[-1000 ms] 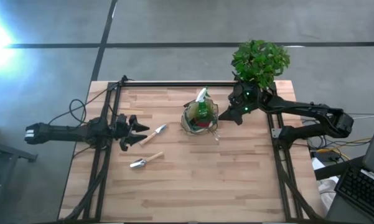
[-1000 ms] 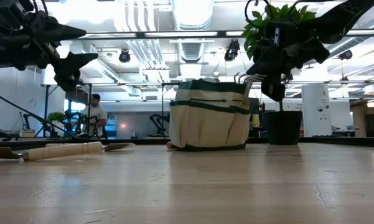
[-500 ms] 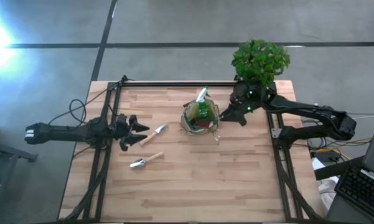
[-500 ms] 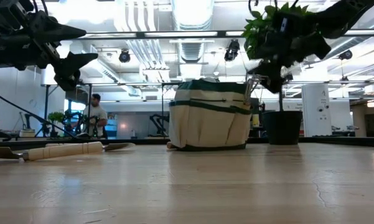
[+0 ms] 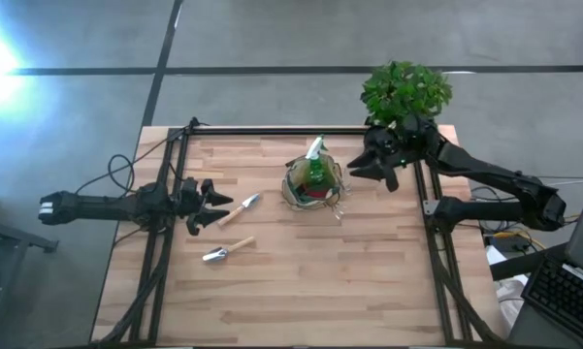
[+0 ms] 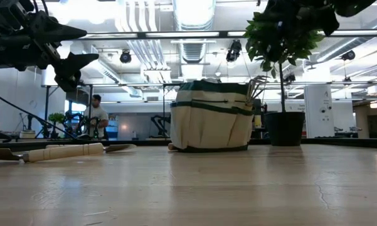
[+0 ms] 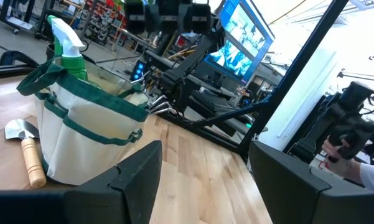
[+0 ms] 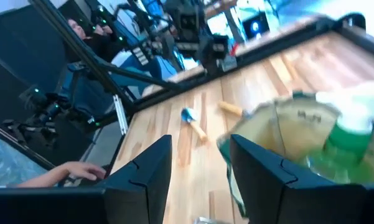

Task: Pick & Place Garden tools in Gardening bag
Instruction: Adjust the green gardening bag

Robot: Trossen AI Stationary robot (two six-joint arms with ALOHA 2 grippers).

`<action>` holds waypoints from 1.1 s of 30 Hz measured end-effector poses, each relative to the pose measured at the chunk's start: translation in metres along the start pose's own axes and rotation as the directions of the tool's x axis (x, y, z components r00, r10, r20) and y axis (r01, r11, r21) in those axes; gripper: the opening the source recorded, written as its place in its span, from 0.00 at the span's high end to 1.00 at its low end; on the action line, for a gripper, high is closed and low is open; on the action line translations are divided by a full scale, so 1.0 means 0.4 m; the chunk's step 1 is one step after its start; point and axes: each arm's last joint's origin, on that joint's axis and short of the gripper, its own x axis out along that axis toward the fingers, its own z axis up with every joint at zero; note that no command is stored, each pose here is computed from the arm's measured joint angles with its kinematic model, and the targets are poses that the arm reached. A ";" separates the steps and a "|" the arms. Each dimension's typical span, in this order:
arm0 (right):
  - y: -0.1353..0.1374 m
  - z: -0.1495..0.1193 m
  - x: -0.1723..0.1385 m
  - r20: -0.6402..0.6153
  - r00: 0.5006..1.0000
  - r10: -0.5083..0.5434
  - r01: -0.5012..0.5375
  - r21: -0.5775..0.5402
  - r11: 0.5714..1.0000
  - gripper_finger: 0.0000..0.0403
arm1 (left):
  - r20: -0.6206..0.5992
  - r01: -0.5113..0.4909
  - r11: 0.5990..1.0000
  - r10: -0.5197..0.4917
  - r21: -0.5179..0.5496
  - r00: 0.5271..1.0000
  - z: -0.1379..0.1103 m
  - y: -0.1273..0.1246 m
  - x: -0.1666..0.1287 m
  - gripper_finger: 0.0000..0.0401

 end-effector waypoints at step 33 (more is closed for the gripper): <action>0.316 -0.016 -0.015 -0.047 0.886 0.461 -0.431 -0.448 0.783 0.73 | 0.001 0.000 1.000 0.000 0.000 1.000 0.000 0.000 0.000 0.39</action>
